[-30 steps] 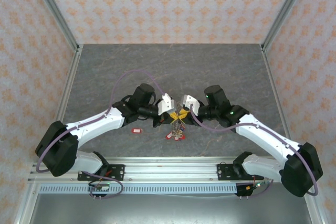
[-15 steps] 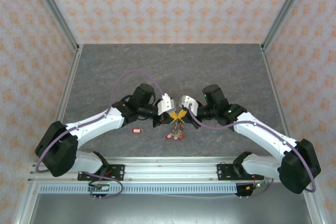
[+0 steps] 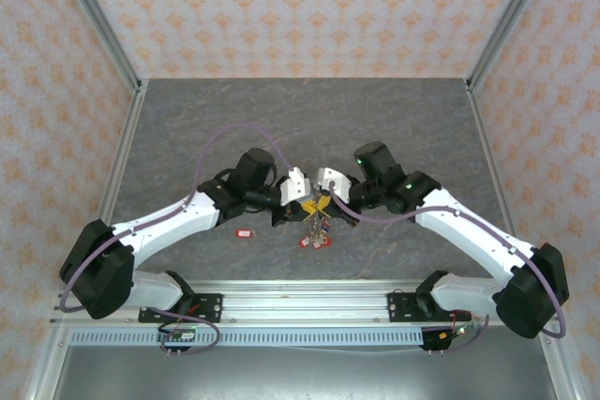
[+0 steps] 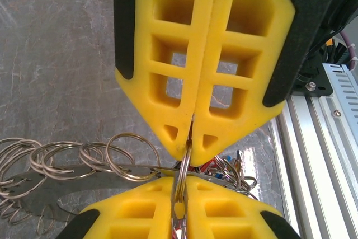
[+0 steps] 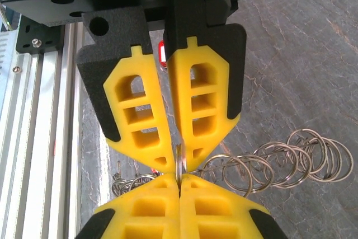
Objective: Put the keys on the keyring
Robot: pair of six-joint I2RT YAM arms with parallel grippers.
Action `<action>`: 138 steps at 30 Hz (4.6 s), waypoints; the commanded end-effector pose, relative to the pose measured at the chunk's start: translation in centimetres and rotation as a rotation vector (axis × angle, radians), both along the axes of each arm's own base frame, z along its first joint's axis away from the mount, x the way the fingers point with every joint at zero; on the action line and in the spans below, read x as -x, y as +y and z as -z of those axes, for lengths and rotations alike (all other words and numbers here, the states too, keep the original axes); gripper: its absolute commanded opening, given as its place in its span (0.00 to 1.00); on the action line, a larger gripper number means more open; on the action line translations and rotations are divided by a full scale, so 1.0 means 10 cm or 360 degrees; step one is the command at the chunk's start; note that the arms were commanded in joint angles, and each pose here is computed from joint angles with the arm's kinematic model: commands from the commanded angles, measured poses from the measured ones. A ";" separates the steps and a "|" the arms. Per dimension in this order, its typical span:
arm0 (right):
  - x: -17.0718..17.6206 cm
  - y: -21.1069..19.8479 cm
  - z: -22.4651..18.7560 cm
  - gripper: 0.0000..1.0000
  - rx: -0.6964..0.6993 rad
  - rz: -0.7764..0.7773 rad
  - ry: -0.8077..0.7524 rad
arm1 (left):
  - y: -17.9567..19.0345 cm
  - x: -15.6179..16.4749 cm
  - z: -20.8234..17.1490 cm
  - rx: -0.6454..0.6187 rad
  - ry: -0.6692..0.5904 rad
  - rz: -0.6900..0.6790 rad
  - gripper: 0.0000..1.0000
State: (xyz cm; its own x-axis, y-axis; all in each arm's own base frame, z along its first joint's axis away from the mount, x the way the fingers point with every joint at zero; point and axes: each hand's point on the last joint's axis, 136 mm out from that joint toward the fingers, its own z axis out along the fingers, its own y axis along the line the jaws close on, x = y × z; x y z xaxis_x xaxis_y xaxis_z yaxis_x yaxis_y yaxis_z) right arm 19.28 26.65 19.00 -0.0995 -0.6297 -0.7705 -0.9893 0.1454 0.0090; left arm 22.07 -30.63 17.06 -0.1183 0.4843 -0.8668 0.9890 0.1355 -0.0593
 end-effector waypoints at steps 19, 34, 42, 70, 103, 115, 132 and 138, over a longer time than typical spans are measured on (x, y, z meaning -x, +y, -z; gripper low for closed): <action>-0.07 0.01 -0.03 0.16 -0.0128 0.0057 -0.0043 | -0.09 -0.02 -0.31 0.0204 -0.0069 -0.0025 0.00; -0.09 0.01 -0.12 0.07 -0.0344 0.0091 -0.0005 | -0.11 0.01 -0.28 0.0179 -0.0038 0.0021 0.00; -0.08 0.00 -0.14 0.03 -0.0311 0.0092 0.0027 | -0.09 0.00 -0.24 0.0114 -0.0037 0.0031 0.08; -0.17 -0.16 0.11 0.10 0.0002 0.0231 0.0062 | -0.10 -0.05 -0.22 0.0101 -0.0090 -0.0030 0.00; -0.04 -0.09 -0.14 0.27 -0.0217 0.0094 -0.0084 | -0.13 -0.04 -0.29 0.0196 -0.0059 -0.0033 0.00; -0.07 -0.14 0.11 0.07 -0.0113 0.0143 -0.0010 | -0.12 -0.03 -0.32 0.0206 -0.0066 -0.0036 0.00; -0.15 -0.23 0.33 0.16 -0.0115 0.0387 0.0107 | -0.13 -0.10 -0.30 0.0246 -0.0073 -0.0095 0.00; -0.06 -0.23 -0.02 0.23 -0.0156 0.0282 -0.0016 | -0.11 -0.09 -0.26 0.0197 -0.0075 -0.0090 0.00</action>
State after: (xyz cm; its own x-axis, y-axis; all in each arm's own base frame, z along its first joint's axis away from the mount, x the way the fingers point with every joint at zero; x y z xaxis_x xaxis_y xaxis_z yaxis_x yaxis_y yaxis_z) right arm 20.18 24.20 16.47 -0.2599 -0.5359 -0.8032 -0.9352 0.3467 0.0713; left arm 22.70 -31.27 16.92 -0.1825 0.4146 -0.8915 0.9732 0.2051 -0.1039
